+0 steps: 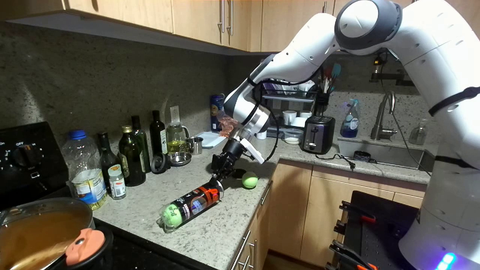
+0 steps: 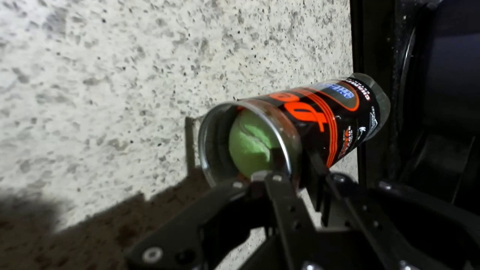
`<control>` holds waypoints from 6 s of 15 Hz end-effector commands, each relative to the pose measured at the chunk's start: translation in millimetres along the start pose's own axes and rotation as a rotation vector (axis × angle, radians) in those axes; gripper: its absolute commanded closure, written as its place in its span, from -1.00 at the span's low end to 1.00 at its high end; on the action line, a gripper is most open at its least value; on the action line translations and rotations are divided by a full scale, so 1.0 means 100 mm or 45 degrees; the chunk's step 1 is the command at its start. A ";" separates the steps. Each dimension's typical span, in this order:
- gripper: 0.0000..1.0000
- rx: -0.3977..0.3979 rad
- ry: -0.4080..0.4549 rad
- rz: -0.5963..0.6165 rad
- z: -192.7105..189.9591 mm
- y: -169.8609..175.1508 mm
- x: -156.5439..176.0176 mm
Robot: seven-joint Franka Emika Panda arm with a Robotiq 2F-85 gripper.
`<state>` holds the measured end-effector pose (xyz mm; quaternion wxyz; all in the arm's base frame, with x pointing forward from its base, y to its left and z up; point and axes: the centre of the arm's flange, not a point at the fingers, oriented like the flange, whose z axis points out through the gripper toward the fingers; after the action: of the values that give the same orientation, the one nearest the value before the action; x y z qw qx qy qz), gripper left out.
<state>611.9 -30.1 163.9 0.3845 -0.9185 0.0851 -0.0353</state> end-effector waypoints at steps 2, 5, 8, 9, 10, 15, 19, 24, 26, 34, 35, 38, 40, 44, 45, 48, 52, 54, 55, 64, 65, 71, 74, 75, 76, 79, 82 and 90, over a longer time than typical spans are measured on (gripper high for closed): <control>0.99 0.048 -0.010 -0.033 -0.01 -0.06 0.05; 0.96 0.065 -0.026 -0.056 -0.08 -0.17 0.04; 0.97 0.082 -0.038 -0.081 -0.17 -0.30 0.02; 0.97 0.086 -0.047 -0.086 -0.20 -0.34 0.01; 0.98 0.087 -0.058 -0.089 -0.25 -0.39 -0.01; 0.98 0.072 -0.081 -0.105 -0.49 -0.62 -0.03; 0.98 -0.020 -0.090 -0.119 -0.68 -0.84 -0.05; 0.98 -0.173 -0.137 -0.119 -0.79 -1.26 -0.02; 0.98 -0.235 -0.157 -0.119 -0.79 -1.41 -0.02; 0.98 -0.520 -0.212 -0.109 -0.74 -1.89 0.01; 0.98 -0.549 -0.211 -0.113 -0.73 -1.95 0.01; 0.98 -0.636 -0.202 -0.122 -0.72 -2.10 0.04; 0.98 -0.702 -0.198 -0.126 -0.70 -2.19 0.06; 0.98 -0.845 -0.164 -0.126 -0.58 -2.34 0.09; 0.98 -0.876 -0.155 -0.127 -0.55 -2.36 0.10; 0.98 -0.954 -0.120 -0.135 -0.42 -2.44 0.14; 0.98 -1.049 -0.105 -0.153 -0.25 -2.48 0.20; 0.98 -1.097 -0.104 -0.162 -0.18 -2.49 0.25; 0.98 -1.117 -0.102 -0.168 -0.13 -2.50 0.29; 0.98 -1.200 -0.119 -0.186 -0.02 -2.51 0.45; 0.98 -1.197 -0.122 -0.183 -0.03 -2.51 0.46; 0.27 -1.181 -0.118 -0.176 -0.07 -2.53 0.42; -0.12 -1.172 -0.111 -0.177 -0.10 -2.54 0.39; -0.23 -1.170 -0.108 -0.178 -0.11 -2.54 0.39; -0.30 -1.168 -0.106 -0.178 -0.12 -2.55 0.39; -0.33 -1.161 -0.098 -0.186 -0.15 -2.59 0.37; -0.49 -1.133 -0.095 -0.196 -0.18 -2.63 0.34; -0.84 -1.051 -0.025 -0.207 -0.41 -2.87 0.20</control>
<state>680.3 137.9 381.4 -0.0335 -0.9994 0.0099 -0.0068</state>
